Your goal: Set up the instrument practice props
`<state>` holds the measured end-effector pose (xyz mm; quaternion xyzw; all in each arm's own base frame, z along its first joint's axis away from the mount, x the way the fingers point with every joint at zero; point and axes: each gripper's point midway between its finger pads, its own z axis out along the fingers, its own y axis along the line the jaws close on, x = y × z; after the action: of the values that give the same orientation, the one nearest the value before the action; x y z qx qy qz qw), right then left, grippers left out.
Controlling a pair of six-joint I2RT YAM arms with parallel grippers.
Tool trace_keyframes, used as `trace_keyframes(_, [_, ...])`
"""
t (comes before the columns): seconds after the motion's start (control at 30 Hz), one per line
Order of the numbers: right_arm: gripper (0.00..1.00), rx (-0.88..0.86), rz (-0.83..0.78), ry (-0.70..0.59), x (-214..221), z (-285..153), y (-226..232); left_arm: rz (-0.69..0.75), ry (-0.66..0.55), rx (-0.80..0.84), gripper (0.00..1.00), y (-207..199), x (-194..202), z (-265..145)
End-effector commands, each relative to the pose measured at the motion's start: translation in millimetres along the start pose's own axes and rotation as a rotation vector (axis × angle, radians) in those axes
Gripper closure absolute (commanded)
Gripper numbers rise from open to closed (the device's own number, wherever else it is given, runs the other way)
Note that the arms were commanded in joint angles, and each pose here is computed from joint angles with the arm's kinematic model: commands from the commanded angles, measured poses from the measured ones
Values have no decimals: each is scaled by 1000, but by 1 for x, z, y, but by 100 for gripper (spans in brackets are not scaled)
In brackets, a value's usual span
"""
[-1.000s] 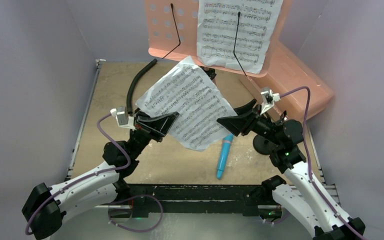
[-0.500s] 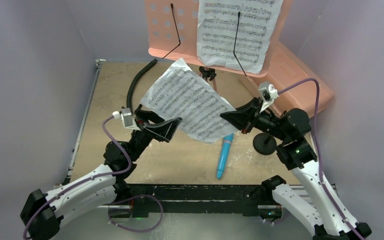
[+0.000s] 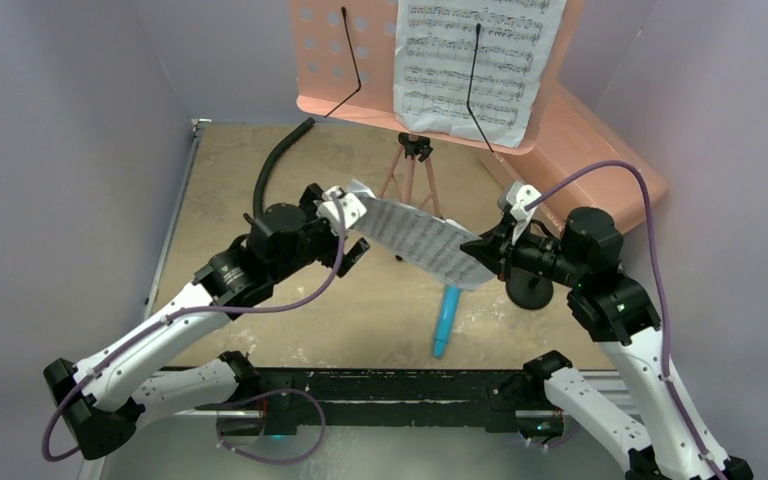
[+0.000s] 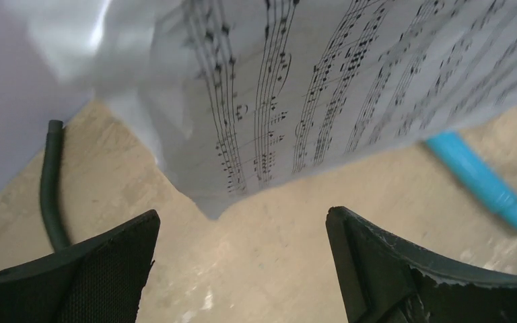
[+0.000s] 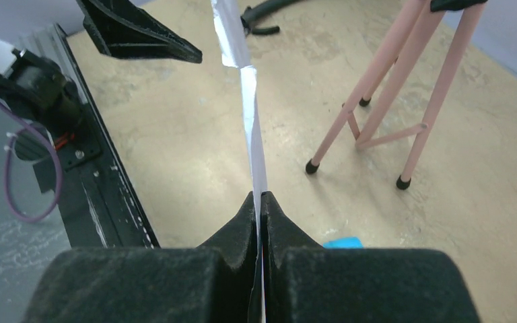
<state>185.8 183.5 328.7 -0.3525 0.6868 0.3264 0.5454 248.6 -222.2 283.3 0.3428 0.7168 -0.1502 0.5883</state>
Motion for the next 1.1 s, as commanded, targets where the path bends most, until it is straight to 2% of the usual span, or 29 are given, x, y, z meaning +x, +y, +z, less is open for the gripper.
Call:
trace_keyframes(0.0, [100,-4,-75,52,7,-5,-1,344,223,105,6,5,26,-12])
trace_keyframes(0.17, [100,-10,-100,91,17,-4,-3,544,206,115,6,17,9,-17])
trace_keyframes(0.33, [100,-11,-131,152,31,-2,-9,778,41,260,10,0,-23,-26])
trace_keyframes(0.43, [100,-15,-145,171,34,1,-13,858,-56,295,13,-8,-45,-27])
trace_keyframes(0.67, [100,-14,-182,186,34,8,-20,925,-150,329,14,-15,-83,-16])
trace_keyframes(0.83, [100,-33,-201,203,35,13,-23,896,-249,526,16,-62,-90,-4])
trace_keyframes(1.07, [100,-57,-224,214,37,12,-21,892,-203,663,15,-119,-73,33])
